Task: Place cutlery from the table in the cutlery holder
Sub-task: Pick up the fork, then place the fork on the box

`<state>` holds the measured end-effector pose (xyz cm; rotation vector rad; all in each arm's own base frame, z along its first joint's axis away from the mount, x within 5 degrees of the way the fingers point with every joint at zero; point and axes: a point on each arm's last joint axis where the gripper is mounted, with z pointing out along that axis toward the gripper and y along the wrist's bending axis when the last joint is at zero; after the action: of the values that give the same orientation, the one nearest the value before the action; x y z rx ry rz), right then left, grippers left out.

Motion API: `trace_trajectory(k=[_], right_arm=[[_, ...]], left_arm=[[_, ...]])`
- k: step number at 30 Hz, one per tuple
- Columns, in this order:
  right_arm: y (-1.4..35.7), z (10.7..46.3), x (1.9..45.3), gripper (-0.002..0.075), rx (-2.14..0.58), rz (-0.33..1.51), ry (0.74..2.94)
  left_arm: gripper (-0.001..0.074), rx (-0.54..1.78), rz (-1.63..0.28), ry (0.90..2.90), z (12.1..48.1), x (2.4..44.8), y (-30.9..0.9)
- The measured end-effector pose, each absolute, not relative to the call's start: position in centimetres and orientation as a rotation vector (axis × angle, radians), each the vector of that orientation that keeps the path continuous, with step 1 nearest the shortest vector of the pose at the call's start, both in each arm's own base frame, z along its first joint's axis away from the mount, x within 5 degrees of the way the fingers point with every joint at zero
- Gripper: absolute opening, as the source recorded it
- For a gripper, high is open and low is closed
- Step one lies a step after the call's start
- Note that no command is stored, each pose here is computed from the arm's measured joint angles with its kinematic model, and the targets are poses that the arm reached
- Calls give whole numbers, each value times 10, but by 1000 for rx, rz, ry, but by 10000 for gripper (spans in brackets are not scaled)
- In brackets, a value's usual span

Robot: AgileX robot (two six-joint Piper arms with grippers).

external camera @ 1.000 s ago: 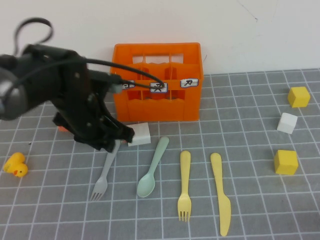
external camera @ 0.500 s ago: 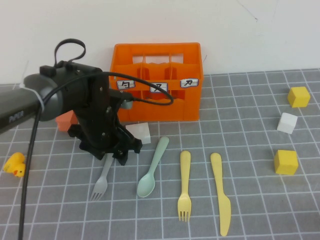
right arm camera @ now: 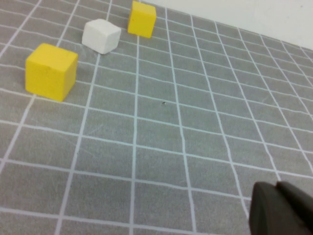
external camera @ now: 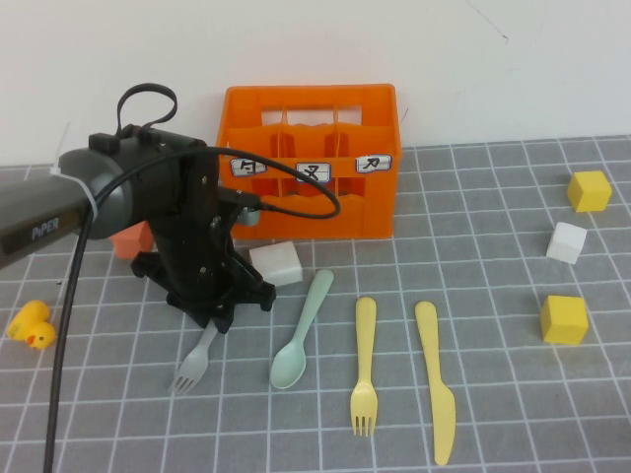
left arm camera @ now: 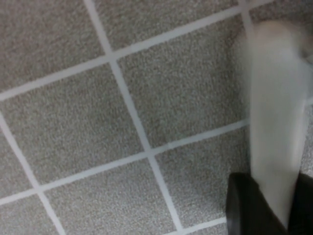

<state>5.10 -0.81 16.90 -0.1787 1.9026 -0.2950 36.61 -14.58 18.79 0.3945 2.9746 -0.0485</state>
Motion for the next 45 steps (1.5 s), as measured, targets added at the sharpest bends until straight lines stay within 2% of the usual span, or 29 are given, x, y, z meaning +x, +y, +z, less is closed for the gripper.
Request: trace_trajectory(k=[1,13,21,26,31,34,40,45], right_arm=[[-8,169,51,-3,-179,-295,1903],[-8,169,51,-3,-179,-295,1903],[-8,169,51,-3,-179,-295,1904],[-8,169,51,-3,-179,-295,1904],[-8,169,51,-3,-179,-295,1904],[-8,169,51,-3,-179,-295,1904],[-8,169,51,-3,-179,-295,1904],[-8,169,51,-3,-179,-295,1904]], left_arm=[[133,400,-39,2973,188,367,-145],[134,409,-18,3003,191,363,-143],[134,399,-37,2869,255,344,-134],[134,363,-120,2687,314,322,-127],[134,290,-282,2311,364,321,-130],[134,232,-375,2114,379,331,-136],[134,105,-495,1828,377,366,-150],[134,82,-498,1713,346,396,-166]])
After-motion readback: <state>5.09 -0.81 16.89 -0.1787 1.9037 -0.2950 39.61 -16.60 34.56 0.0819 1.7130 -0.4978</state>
